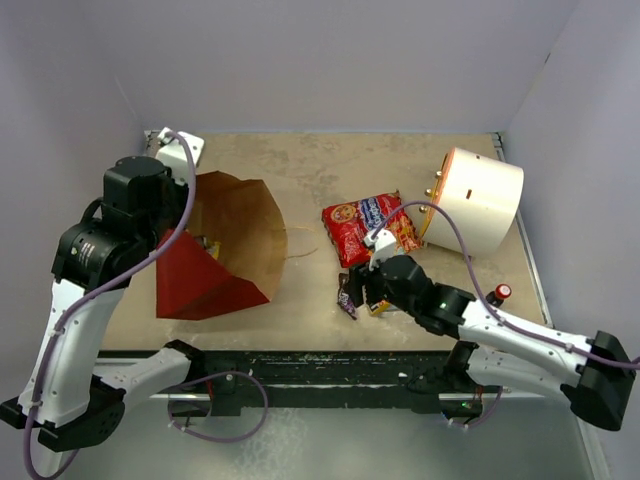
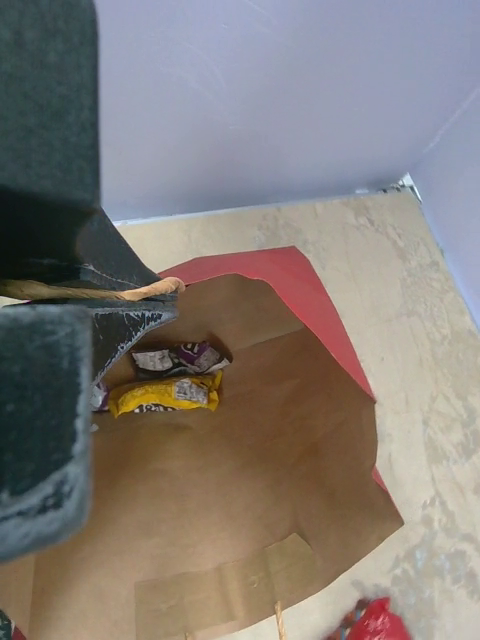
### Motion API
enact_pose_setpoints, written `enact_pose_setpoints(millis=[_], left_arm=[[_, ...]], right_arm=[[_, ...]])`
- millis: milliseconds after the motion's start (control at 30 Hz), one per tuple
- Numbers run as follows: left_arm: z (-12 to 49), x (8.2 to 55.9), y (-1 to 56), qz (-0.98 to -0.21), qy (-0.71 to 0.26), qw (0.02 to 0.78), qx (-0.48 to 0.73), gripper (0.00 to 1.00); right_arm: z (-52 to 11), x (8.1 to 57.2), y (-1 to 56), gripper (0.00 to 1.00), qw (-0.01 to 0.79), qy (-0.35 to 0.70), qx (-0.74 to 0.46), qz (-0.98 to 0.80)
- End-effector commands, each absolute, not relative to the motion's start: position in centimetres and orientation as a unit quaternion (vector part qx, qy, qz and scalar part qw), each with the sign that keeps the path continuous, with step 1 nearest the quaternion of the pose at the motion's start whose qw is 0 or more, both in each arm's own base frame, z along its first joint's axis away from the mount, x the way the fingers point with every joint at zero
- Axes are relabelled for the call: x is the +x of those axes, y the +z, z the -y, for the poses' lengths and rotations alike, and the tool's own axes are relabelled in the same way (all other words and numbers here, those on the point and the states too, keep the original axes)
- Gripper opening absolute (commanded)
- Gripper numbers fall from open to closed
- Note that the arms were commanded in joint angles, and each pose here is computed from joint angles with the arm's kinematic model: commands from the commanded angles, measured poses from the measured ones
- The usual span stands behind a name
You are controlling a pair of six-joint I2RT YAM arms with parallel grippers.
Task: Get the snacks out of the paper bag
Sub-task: Place the snack at the center of the board, then adjust the snack in the paper bag.
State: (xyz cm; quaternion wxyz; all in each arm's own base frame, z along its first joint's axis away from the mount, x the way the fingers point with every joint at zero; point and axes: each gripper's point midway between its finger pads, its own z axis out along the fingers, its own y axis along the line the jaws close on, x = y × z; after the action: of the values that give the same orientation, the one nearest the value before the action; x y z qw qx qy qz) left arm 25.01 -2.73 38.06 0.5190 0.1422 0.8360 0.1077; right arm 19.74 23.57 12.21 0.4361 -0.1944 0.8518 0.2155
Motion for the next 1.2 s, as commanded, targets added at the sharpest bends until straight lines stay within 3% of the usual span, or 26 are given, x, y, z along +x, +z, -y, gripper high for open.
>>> enact_pose_setpoints(millis=[0,133,267,433,667,933,1067,1167], left_arm=[[5.0,25.5,40.1,-0.800,0.074,0.562,0.197,0.00],[12.3,25.1,38.1,-0.798,-0.106,0.534,0.258,0.00],[18.7,24.0,35.3,-0.799,-0.273,0.453,0.285,0.00],[21.4,22.2,34.0,-0.783,-0.372,0.416,0.273,0.00],[18.3,20.6,30.9,-0.828,-0.317,0.403,0.228,0.00],[13.1,18.1,27.9,-0.886,-0.232,0.388,0.099,0.00],[8.7,18.0,27.1,-0.906,-0.140,0.399,-0.006,0.00],[8.5,18.4,27.3,-0.905,-0.135,0.402,-0.017,0.00]], right_arm=[[-23.4,20.9,16.8,0.69,0.507,0.223,-0.207,-0.807],[-24.2,21.8,20.0,0.74,0.555,0.213,-0.260,-0.761],[-25.7,22.3,21.7,0.75,0.577,0.209,-0.316,-0.723],[-27.5,21.9,23.6,0.76,0.598,0.220,-0.386,-0.667],[-31.5,17.9,22.6,0.75,0.548,0.262,-0.587,-0.535],[-31.0,14.0,23.8,0.81,0.521,0.309,-0.642,-0.470],[-29.1,11.8,20.7,0.81,0.437,0.297,-0.714,-0.459],[-28.8,10.9,20.5,0.80,0.411,0.303,-0.734,-0.448]])
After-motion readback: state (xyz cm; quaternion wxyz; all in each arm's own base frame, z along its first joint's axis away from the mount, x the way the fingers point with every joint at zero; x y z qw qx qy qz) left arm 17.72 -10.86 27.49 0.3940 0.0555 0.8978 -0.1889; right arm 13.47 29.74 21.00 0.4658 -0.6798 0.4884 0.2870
